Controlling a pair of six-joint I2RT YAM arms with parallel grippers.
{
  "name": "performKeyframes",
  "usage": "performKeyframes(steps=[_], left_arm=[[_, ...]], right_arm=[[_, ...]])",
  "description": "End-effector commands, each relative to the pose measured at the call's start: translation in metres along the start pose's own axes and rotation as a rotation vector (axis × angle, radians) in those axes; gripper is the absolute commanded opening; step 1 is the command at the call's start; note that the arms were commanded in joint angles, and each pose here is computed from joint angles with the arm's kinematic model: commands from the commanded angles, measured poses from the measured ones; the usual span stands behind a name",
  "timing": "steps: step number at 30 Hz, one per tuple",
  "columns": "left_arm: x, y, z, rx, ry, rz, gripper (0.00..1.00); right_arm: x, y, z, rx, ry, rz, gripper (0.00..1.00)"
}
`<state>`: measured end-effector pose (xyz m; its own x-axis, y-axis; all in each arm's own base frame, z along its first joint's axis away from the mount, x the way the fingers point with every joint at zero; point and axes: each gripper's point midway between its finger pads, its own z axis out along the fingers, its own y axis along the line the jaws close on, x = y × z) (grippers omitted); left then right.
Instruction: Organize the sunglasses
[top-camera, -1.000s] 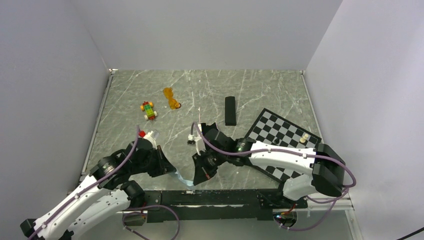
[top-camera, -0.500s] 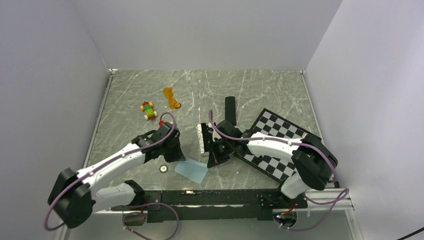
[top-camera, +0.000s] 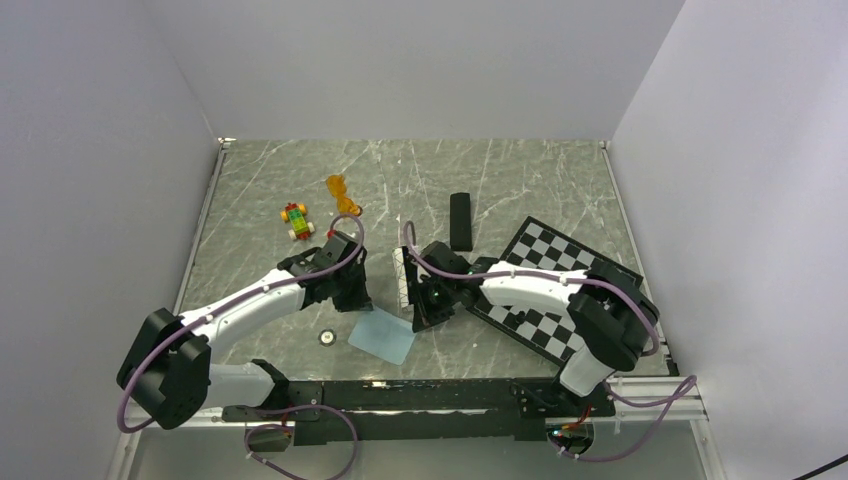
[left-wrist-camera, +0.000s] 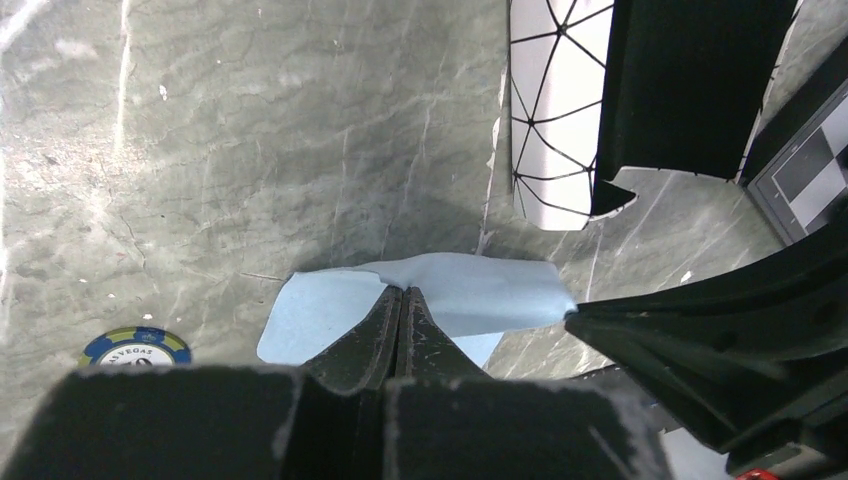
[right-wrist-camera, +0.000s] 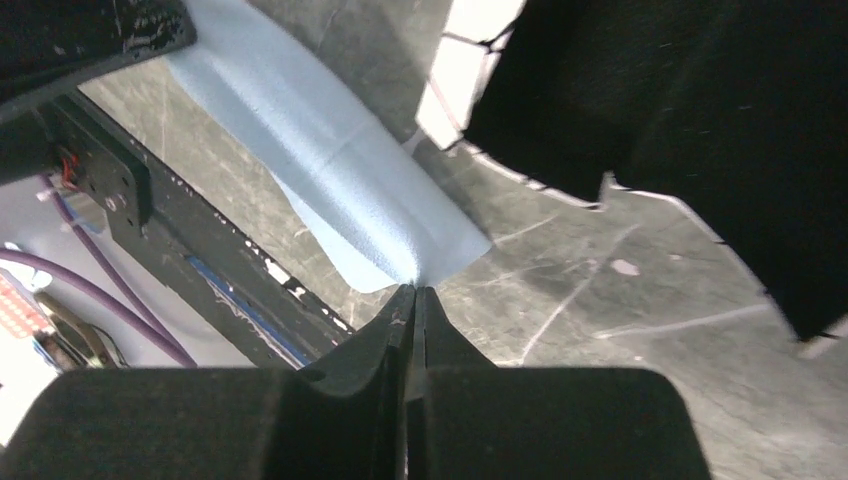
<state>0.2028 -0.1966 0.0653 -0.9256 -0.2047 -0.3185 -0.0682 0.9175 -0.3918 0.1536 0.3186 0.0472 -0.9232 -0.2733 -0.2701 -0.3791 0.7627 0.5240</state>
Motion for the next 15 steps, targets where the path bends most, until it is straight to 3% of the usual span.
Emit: performKeyframes(steps=[1, 15], left_arm=[[0.002, -0.001, -0.005, 0.014, 0.017, 0.042, 0.0], [0.033, 0.019, -0.016, 0.015, 0.076, 0.051, 0.0]], right_arm=[[0.005, 0.016, 0.004, 0.034, 0.013, -0.031, 0.07], [0.031, 0.036, 0.017, 0.04, 0.079, -0.034, 0.09]])
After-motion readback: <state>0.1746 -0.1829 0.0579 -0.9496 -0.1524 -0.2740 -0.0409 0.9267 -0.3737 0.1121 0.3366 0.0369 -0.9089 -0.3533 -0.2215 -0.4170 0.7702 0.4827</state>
